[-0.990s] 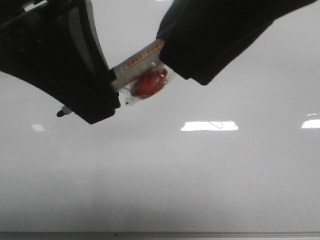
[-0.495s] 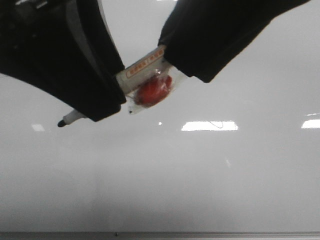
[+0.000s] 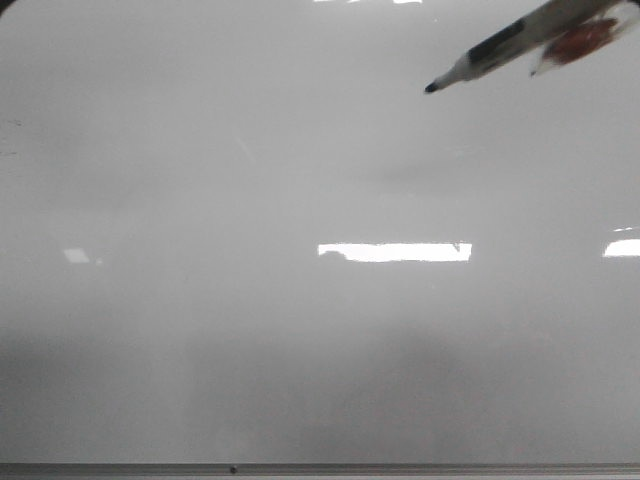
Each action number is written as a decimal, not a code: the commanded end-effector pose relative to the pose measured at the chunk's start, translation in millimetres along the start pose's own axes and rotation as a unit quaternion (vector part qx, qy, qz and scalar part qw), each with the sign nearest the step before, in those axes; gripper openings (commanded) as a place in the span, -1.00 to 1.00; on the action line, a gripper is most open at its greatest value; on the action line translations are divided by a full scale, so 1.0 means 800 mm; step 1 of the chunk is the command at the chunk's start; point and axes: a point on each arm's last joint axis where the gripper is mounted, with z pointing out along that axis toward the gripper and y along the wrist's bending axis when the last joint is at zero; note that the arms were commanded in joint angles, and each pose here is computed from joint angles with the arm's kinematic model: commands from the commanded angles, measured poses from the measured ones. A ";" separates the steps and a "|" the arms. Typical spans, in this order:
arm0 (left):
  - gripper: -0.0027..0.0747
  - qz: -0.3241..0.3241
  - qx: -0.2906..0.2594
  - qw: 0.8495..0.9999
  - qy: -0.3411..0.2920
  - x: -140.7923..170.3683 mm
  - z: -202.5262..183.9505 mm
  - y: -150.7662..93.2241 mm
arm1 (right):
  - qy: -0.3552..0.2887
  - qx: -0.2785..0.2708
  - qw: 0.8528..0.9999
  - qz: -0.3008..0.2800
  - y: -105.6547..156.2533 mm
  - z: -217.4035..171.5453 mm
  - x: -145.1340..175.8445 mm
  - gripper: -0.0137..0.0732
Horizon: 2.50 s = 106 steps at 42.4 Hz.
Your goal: Write number 9 on whiteboard
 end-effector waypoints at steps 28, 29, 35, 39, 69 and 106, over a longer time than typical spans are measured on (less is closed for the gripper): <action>0.21 -0.036 -0.035 0.998 -0.039 0.002 -0.019 0.008 | -0.170 0.087 0.979 0.070 -0.039 0.046 -0.029 -0.84; 0.21 -0.036 -0.035 0.998 -0.039 0.002 -0.019 0.008 | -0.168 0.087 0.979 0.071 -0.041 0.050 -0.032 -0.84; 0.21 -0.036 -0.035 0.998 -0.039 0.002 -0.019 0.008 | -0.165 0.092 0.979 0.073 -0.049 0.067 -0.044 -0.84; 0.21 -0.036 -0.035 0.998 -0.039 0.002 -0.019 0.008 | -0.159 0.092 0.980 0.075 -0.055 0.079 -0.050 -0.84; 0.21 -0.036 -0.035 0.998 -0.039 0.002 -0.019 0.008 | -0.056 0.063 0.995 0.060 -0.070 0.144 -0.076 -0.84; 0.21 -0.033 -0.043 0.997 -0.050 0.000 -0.019 0.010 | 0.058 0.027 0.995 0.081 -0.061 0.184 -0.023 -0.84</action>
